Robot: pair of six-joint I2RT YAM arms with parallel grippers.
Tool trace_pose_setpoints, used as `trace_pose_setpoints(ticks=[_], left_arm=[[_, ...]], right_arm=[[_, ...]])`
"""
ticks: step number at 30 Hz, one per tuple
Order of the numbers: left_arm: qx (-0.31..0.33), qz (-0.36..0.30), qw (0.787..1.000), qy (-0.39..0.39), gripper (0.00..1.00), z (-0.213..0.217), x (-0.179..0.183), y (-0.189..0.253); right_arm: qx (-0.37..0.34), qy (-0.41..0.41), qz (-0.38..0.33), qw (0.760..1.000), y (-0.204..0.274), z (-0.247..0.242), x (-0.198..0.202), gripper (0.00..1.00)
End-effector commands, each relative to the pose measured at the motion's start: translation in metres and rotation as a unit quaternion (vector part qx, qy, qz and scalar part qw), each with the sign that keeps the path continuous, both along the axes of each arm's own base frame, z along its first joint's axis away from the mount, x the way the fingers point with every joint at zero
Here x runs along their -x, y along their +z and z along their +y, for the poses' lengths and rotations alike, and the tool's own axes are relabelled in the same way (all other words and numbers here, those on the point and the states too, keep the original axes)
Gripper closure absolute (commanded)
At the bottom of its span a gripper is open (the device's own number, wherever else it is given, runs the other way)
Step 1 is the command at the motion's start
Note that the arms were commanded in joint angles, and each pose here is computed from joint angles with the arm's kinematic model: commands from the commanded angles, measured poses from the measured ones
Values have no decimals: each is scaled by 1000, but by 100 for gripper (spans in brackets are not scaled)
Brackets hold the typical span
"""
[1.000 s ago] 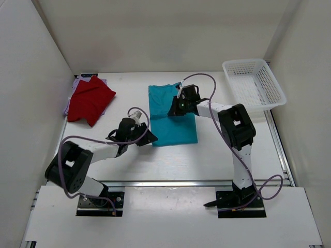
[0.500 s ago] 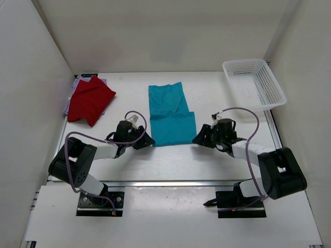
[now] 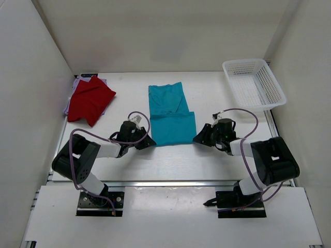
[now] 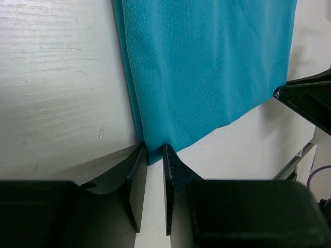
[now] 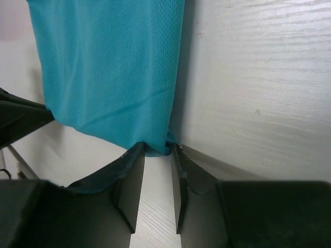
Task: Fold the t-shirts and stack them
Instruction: Grab one side of the 2/3 rectangular tshirt with both arms, then fold the long partially folded tshirt into a neat square
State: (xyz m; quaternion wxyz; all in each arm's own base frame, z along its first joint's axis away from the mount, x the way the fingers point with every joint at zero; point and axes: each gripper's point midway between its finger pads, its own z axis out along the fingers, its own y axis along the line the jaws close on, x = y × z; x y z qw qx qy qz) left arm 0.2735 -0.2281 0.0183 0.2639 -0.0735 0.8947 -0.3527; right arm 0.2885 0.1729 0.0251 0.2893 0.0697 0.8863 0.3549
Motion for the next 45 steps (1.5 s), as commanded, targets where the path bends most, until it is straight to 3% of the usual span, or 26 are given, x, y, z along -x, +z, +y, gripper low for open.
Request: trace_pose_setpoints(ticks=[1,3,5,8,11,15,18,21,25,29,34,41,45], left_arm=[[-31,18,999,12,71,8,1,-16],[-27,15,999,11,82,6,0,-14],[-26,15,1000,6,89,4,-1,-13],[-33,21,999,-5,100,3,6,-14],[-43,25,999,-16,100,7,19,-12],[-76,45,995,-46,100,22,64,-25],[-100,57,991,-64,100,42,110,-29],[-90,62,991,-74,100,49,145,-21],[-33,41,997,-60,100,44,150,27],[5,-28,998,-50,100,40,107,109],[-7,-105,994,-18,100,37,23,164],[-37,-103,992,67,100,36,-102,151],[-46,-87,990,101,97,39,-149,131]], right_arm=[[12,-18,5,1000,-10,-8,-8,74],[11,-12,4,1000,-11,-6,-7,82],[11,-6,5,1000,-12,-3,-5,97],[10,1,7,1000,-12,1,2,100],[14,13,5,1000,-10,5,17,100],[18,31,16,999,-10,6,59,100],[45,78,50,995,-20,17,115,100],[44,107,73,991,-15,27,160,100],[34,115,40,992,20,35,169,100],[24,112,-17,993,76,35,131,99],[28,104,-100,989,140,31,42,100],[24,72,-92,993,145,23,-87,100],[4,75,-84,994,135,28,-140,100]])
